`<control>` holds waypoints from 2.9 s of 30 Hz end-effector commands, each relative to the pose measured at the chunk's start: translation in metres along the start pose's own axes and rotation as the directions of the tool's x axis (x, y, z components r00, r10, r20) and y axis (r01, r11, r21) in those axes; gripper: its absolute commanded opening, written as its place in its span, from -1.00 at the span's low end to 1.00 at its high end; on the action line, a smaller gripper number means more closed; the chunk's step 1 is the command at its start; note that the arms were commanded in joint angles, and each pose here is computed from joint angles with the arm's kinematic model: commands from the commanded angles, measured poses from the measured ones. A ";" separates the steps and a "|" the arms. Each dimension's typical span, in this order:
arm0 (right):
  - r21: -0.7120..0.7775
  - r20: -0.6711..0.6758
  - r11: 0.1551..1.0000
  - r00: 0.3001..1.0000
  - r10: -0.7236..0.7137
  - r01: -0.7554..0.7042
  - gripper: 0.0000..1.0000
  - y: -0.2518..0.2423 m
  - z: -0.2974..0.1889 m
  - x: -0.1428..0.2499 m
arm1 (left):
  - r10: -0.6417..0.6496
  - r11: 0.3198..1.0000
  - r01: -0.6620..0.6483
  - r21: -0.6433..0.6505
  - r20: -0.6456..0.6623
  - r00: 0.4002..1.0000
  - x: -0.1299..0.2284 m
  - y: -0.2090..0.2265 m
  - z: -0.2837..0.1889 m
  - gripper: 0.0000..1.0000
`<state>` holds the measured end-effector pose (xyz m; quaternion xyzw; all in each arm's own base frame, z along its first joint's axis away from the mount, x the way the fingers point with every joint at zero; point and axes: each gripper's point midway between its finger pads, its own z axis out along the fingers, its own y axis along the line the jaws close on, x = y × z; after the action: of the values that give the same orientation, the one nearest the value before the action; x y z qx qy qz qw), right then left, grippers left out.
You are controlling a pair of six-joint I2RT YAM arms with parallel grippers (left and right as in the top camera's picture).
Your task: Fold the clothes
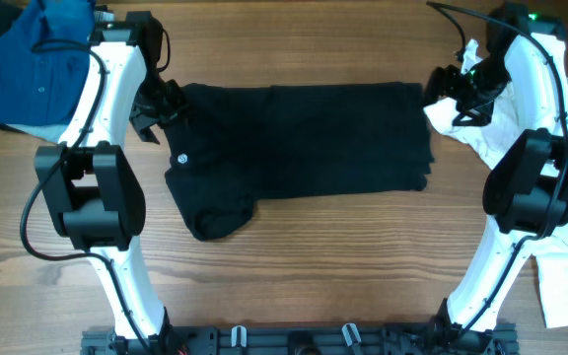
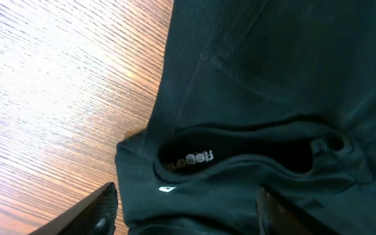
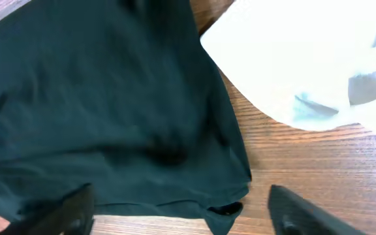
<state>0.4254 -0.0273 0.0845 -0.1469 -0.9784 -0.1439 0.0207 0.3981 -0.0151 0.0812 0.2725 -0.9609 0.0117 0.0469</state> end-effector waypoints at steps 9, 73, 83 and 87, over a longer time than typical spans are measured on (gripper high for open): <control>-0.095 0.039 0.994 0.998 -0.053 0.056 0.05 0.016 -0.002 -0.009 | 0.018 0.995 -0.017 0.097 -0.001 1.000 0.008 -0.020 -0.012 -0.92; -0.100 0.197 0.916 0.910 -0.364 0.388 0.40 0.080 0.004 0.194 | 0.268 0.962 -0.249 -0.110 0.223 0.937 0.191 0.001 0.011 -0.36; -0.105 0.198 0.981 0.970 -0.138 0.161 0.99 0.042 0.031 0.181 | 0.241 0.968 -0.221 -0.122 0.183 0.953 0.199 0.016 0.046 -0.13; -0.119 0.236 0.993 0.972 0.006 0.023 0.99 0.014 0.025 0.159 | 0.241 0.967 -0.221 -0.130 0.171 0.955 0.201 0.020 0.052 -0.12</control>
<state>0.2710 0.0604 0.0823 -0.0937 -0.9730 -0.1823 -0.1058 0.2170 -0.1051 0.0498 0.1444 -0.9868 -0.0677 -0.0301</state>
